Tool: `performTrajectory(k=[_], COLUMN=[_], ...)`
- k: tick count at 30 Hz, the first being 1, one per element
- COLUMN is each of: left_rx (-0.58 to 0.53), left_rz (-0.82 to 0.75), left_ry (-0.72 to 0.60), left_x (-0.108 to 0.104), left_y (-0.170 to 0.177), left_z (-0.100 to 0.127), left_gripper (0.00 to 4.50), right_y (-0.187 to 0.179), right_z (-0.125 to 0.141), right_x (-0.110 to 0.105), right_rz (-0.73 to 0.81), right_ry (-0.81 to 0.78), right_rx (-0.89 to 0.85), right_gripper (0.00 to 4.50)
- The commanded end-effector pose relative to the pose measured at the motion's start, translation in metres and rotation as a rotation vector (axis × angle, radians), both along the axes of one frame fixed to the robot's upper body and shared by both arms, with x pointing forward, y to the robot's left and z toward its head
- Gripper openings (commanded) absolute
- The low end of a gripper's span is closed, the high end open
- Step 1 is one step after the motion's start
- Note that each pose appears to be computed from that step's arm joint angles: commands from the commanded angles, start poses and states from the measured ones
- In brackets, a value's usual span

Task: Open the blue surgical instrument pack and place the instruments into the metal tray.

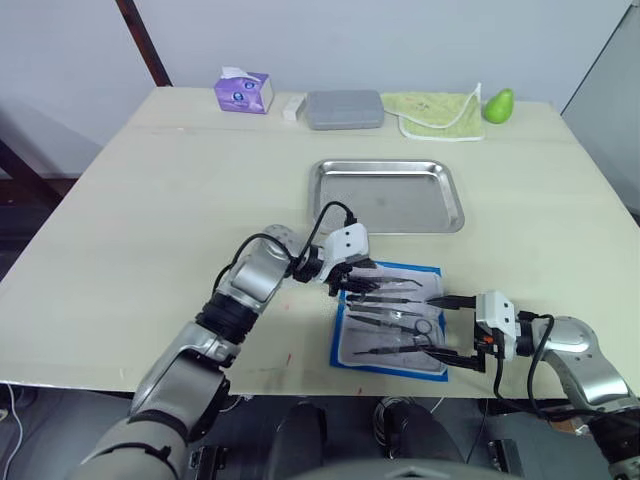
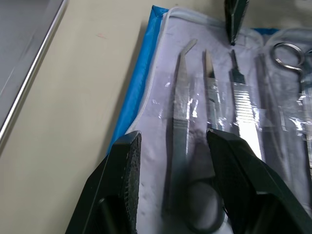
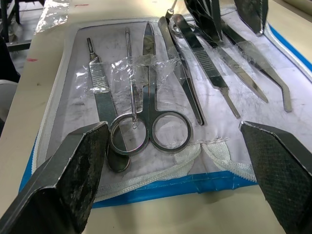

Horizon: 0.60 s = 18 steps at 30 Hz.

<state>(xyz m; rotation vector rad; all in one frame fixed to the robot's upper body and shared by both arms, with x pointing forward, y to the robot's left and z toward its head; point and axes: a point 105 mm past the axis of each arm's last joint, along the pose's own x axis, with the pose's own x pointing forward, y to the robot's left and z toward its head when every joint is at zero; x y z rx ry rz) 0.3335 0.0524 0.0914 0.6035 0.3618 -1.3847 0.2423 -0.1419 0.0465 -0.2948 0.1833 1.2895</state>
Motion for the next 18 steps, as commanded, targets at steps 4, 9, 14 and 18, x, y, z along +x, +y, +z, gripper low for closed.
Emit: performTrajectory(k=[4, 9, 14, 18], left_rx=[0.044, 0.063, 0.050, 0.054], left_rz=[-0.027, -0.040, -0.064, -0.081], left_ry=[-0.007, -0.016, -0.019, -0.022], left_x=[0.000, 0.000, -0.001, 0.001], left_y=[-0.003, -0.001, -0.004, -0.005], left_z=[-0.003, -0.006, 0.002, 0.015], left_gripper=[0.21, 0.08, 0.08, 0.08], right_y=[-0.005, -0.005, -0.003, -0.001], right_z=[-0.035, -0.035, -0.036, -0.038], right_x=[-0.013, -0.013, -0.012, -0.011], right_rz=[-0.007, -0.007, -0.004, 0.008], right_ry=[0.126, 0.127, 0.129, 0.141], right_rx=[-0.110, -0.110, -0.111, -0.127], right_gripper=[4.50, 4.50, 4.50, 4.50])
